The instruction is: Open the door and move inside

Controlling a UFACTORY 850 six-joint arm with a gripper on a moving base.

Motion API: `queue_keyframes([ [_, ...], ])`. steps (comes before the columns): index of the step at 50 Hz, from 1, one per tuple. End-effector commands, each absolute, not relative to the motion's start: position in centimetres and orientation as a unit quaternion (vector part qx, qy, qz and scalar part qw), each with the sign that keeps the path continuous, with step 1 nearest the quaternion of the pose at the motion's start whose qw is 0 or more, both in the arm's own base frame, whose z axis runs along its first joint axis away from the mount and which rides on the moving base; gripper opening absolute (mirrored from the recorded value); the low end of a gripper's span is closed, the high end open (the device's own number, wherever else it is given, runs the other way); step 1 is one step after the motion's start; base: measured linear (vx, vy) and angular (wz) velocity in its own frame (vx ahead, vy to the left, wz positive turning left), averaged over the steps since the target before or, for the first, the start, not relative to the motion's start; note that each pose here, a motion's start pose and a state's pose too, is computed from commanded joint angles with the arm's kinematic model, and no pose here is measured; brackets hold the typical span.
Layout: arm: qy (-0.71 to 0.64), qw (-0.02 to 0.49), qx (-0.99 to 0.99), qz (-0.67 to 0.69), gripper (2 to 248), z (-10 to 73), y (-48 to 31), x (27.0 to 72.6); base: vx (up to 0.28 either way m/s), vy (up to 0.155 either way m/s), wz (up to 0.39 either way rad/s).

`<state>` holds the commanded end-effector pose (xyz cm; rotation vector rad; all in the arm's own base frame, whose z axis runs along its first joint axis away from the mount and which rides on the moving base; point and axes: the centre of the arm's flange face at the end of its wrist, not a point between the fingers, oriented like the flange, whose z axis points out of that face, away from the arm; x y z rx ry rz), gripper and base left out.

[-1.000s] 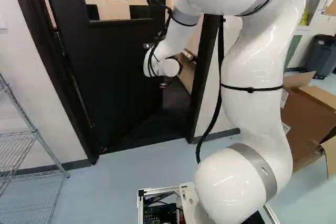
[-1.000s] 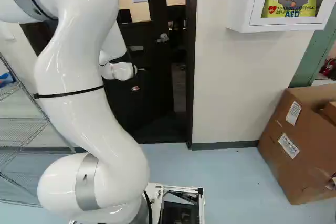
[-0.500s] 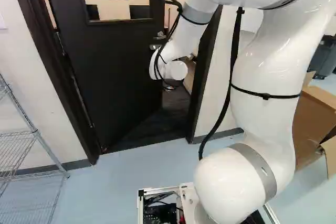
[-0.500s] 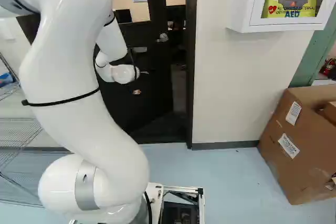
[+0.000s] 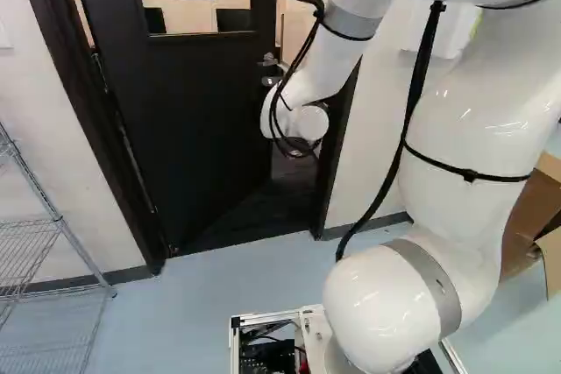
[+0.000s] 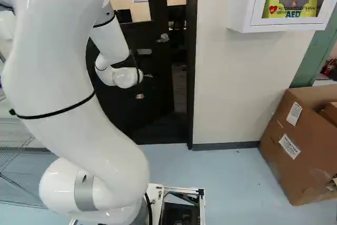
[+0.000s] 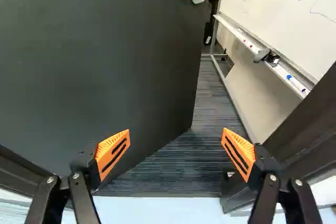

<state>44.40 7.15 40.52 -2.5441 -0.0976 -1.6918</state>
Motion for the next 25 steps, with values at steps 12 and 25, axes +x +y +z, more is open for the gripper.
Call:
queue_keyframes([
  [12, -0.019, 0.033, -0.833, -0.552, 247, 40.5, 5.5, 42.8, 0.000, 0.000, 0.000],
  [25, -0.005, 0.023, -0.833, -0.552, 247, 40.5, 3.7, 41.2, 0.000, 0.000, 0.000],
])
